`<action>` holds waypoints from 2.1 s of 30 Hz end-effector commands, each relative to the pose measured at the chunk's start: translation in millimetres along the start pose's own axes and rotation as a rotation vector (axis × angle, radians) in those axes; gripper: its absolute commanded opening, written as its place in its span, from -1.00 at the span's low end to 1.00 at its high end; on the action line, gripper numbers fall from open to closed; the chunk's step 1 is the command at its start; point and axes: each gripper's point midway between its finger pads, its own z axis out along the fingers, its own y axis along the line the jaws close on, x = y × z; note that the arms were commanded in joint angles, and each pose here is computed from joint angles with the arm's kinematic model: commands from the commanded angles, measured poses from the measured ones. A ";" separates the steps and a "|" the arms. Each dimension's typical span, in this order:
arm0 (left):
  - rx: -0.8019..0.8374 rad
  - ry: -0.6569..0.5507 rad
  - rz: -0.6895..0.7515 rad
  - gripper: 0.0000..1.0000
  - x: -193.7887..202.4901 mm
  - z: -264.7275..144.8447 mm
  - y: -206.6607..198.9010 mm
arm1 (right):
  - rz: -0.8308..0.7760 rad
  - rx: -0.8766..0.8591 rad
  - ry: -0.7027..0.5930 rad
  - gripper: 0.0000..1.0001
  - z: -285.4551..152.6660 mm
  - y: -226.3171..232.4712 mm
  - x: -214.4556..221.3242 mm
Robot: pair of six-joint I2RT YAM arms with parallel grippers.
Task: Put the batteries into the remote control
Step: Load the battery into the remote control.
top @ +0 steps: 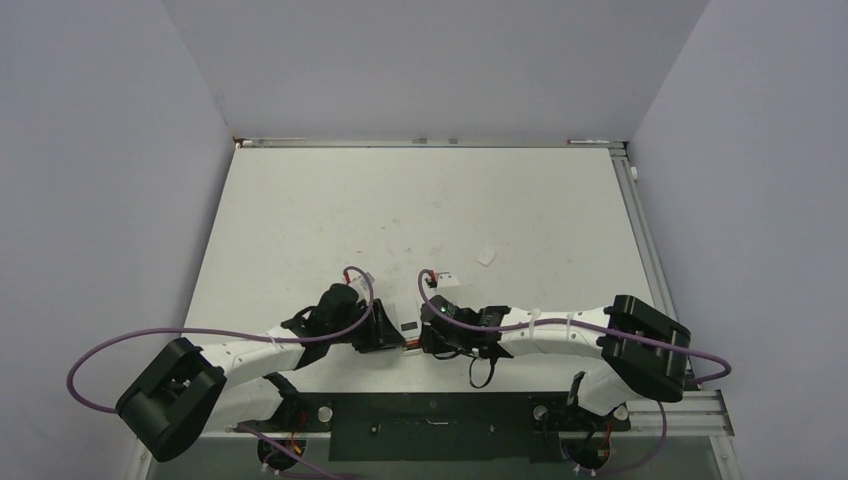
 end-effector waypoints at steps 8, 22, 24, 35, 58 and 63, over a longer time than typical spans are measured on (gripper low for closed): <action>-0.008 0.022 0.004 -0.26 3.4 3.1 3.9 | -0.025 -0.022 -0.053 -0.74 -5.2 18.2 -16.4; -0.038 0.044 0.008 -0.45 4.4 11.7 8.9 | -0.054 0.004 -0.067 -0.64 -7.0 19.9 -18.4; -0.041 0.050 0.011 -0.45 5.4 12.4 9.3 | -0.055 0.011 -0.069 -0.64 -7.2 18.4 -18.7; -0.105 0.056 0.026 -0.56 5.8 13.5 20.0 | -0.070 0.052 -0.075 -0.63 -5.0 10.2 -18.8; -0.113 0.075 0.031 -0.56 8.3 16.4 19.8 | -0.129 0.122 -0.096 -0.60 -6.2 1.6 -33.8; -0.114 0.076 0.032 -0.56 7.6 17.0 19.7 | -0.135 0.133 -0.081 -0.61 -1.6 -2.0 -31.0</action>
